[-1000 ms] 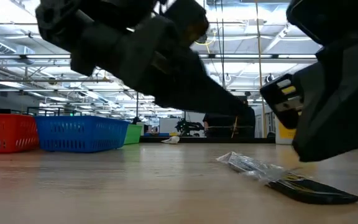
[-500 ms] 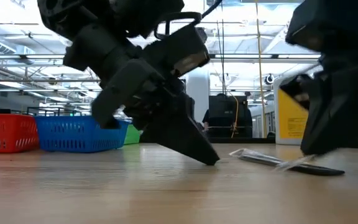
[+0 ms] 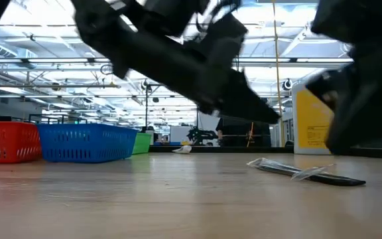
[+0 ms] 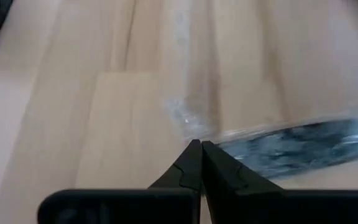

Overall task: Pick & Place Travel size toiletries
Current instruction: Put the black comb into the yellow bin

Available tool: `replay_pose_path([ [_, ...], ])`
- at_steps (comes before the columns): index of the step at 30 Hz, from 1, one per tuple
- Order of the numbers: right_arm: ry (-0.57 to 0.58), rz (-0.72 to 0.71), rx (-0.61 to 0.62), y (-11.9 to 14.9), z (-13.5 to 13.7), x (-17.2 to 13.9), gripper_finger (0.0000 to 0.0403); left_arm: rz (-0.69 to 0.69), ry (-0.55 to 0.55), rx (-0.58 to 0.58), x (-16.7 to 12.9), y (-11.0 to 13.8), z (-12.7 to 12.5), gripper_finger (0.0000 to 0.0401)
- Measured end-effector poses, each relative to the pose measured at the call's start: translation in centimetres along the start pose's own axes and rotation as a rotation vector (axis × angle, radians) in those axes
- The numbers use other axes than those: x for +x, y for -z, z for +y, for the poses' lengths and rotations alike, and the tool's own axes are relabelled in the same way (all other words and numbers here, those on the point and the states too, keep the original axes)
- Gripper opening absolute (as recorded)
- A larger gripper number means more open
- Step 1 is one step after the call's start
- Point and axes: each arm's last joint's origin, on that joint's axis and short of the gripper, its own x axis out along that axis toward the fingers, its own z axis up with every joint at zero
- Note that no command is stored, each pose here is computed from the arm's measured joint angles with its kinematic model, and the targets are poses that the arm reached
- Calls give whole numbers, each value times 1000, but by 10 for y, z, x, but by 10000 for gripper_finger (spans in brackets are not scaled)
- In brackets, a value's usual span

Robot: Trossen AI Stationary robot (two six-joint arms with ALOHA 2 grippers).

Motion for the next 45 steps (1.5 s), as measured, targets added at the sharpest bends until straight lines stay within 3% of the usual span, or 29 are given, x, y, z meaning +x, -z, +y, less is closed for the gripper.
replay_pose_path([
  [4, 30, 4, 4, 10, 2, 17, 0, 30, 55, 22, 26, 12, 16, 5],
  [8, 42, 36, 30, 12, 0, 18, 0, 166, 108, 7, 40, 23, 22, 2],
  [14, 88, 155, 24, 19, -3, -7, 0, 381, 118, -63, 28, 17, 19, 5],
  [18, 186, 215, 22, 26, -10, -25, 0, 418, 127, -113, 12, 3, 5, 3],
  [23, 135, 133, 8, 17, -2, -41, 0, 369, 104, -120, -4, -20, -15, 7],
  [27, 29, -8, 3, 6, 8, -39, 4, 368, 75, -87, -3, -17, -25, 3],
  [30, -48, -107, -57, 3, 9, -27, 30, 370, 67, -78, 6, -7, -28, 8],
  [34, -84, -125, -203, 3, 7, -13, 99, 362, 55, -63, 15, 3, -22, 2],
  [37, 18, -117, -286, 8, 2, -5, 158, 317, 63, -62, 23, 5, -15, 5],
  [40, 117, -99, -348, 13, -2, -1, 202, 285, 146, -80, 31, 11, -9, 4],
  [45, 212, -41, -451, 25, -6, 9, 224, 247, 300, -125, 44, 25, -4, 6],
])
